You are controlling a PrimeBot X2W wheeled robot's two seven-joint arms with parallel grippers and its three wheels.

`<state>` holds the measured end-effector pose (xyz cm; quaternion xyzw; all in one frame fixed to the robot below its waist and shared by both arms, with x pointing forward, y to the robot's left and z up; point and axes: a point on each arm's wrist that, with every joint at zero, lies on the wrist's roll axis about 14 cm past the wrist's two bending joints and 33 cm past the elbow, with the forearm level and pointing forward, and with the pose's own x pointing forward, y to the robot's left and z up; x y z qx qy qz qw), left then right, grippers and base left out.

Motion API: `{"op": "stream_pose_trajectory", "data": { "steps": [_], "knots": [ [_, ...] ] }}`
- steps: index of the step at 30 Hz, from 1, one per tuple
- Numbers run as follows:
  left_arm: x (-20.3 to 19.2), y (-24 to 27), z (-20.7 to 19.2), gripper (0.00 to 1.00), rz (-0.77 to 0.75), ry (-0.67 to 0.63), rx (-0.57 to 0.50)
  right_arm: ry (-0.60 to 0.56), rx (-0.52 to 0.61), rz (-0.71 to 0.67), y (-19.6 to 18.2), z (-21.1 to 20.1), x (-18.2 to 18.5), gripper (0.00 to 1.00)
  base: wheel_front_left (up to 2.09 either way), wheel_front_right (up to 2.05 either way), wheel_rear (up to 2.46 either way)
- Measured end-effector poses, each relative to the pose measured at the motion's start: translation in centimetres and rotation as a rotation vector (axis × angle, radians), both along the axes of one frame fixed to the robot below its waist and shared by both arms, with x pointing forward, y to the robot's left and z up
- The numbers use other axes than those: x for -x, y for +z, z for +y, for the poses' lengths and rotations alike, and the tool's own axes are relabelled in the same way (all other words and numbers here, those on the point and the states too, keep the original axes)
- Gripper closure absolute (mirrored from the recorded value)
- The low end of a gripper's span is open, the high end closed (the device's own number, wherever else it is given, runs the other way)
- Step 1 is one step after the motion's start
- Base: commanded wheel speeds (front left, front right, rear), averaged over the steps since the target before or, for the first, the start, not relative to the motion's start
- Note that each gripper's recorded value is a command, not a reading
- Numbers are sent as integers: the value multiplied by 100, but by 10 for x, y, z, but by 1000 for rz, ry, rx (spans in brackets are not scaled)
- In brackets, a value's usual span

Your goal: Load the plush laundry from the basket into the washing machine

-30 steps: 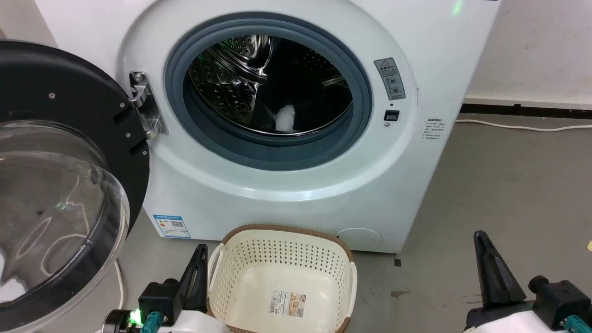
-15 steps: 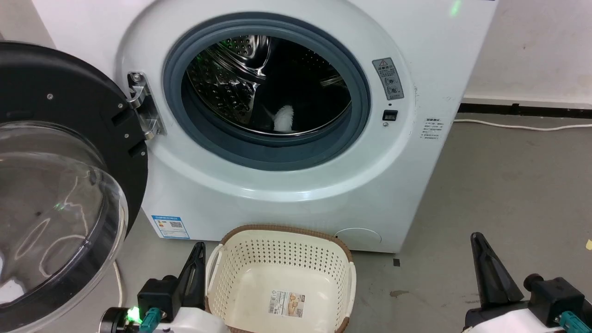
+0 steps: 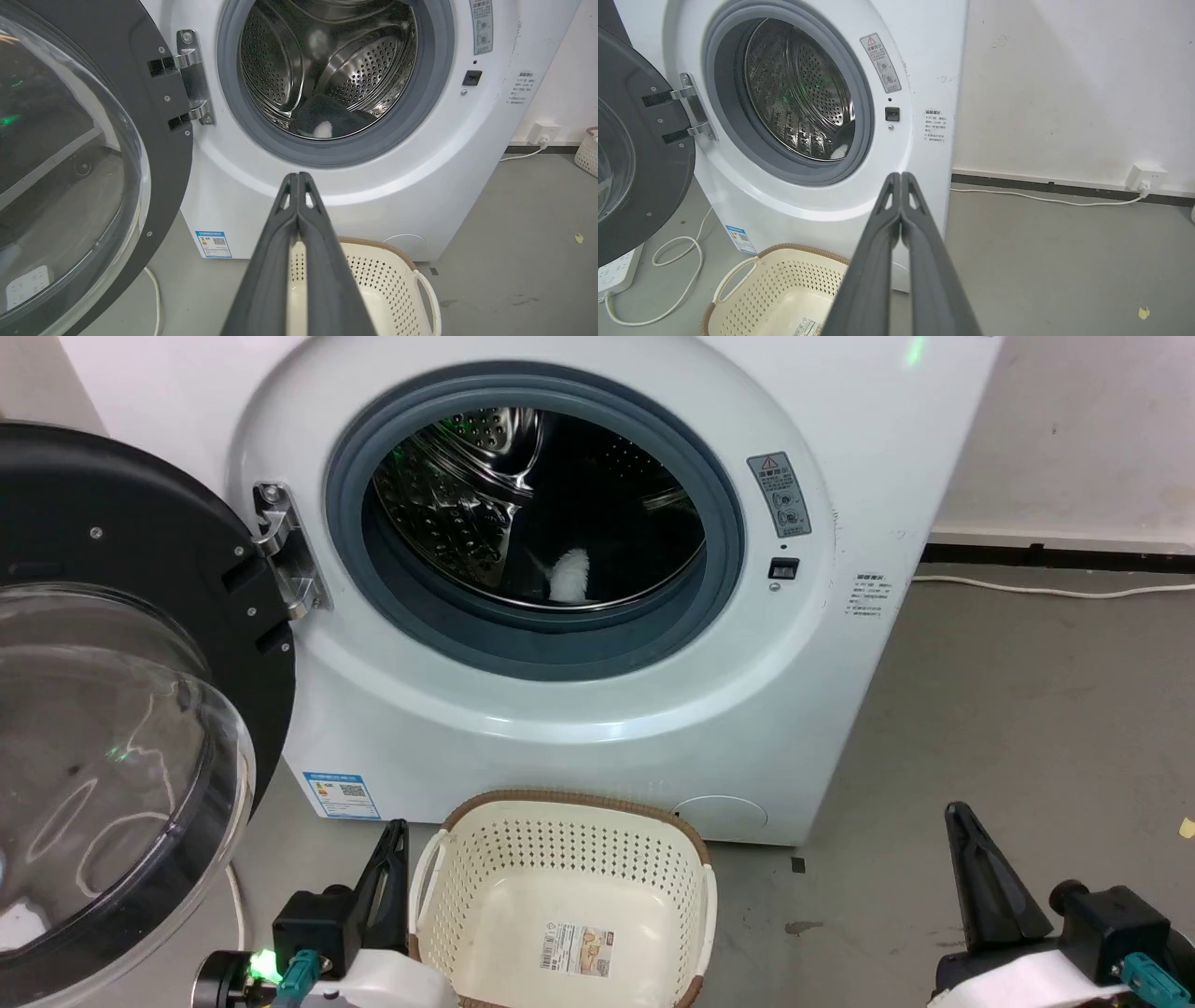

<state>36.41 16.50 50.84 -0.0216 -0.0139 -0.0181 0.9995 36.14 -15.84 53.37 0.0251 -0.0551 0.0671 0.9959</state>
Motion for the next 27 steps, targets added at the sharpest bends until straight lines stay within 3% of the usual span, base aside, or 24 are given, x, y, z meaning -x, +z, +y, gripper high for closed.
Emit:
{"op": "stream_pose_trajectory", "data": {
  "steps": [27],
  "knots": [
    [-3, 6, 4, 100, 14, 8, -35, -1, 36, 49, -5, 0, -2, 100, 0, 0, 0]
  ]
}}
